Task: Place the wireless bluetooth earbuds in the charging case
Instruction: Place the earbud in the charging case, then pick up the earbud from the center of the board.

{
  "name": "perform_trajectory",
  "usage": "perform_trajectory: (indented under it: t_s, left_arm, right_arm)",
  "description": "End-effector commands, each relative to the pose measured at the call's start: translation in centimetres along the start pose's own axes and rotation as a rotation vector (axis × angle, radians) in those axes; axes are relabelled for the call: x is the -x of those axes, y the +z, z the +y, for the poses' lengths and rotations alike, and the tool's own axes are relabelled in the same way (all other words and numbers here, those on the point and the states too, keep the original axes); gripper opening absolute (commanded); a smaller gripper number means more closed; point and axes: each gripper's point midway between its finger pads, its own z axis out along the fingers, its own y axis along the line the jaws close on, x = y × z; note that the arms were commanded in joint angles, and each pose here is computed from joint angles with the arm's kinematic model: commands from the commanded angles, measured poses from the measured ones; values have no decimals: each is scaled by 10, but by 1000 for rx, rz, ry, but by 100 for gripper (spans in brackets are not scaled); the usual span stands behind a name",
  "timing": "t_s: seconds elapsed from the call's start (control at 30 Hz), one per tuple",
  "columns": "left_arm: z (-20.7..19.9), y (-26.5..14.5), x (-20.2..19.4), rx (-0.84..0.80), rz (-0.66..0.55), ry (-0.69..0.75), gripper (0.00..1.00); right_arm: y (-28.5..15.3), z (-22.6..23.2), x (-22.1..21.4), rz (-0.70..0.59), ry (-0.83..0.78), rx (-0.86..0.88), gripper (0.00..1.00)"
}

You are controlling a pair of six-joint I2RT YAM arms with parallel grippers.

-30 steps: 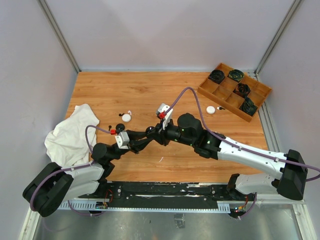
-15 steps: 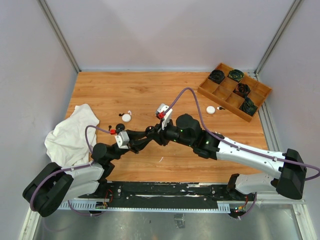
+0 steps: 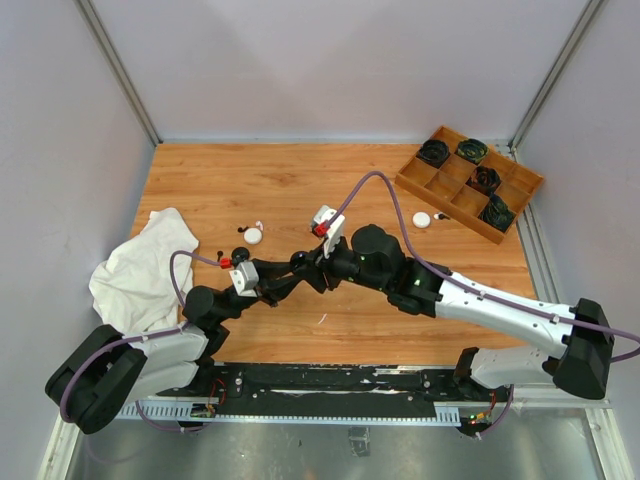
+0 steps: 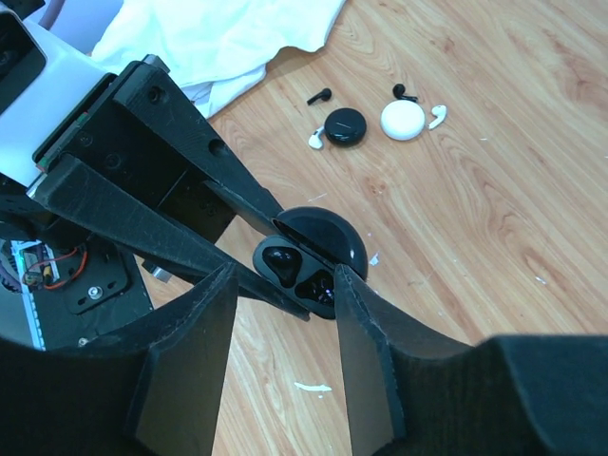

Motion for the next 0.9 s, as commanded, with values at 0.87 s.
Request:
perform_trajectory:
  t_s: [0.87]
  left_arm:
    - [11,2,9,56,-20,6,0]
  right_arm:
    - [-113,-293,-57,227,253,-822,55]
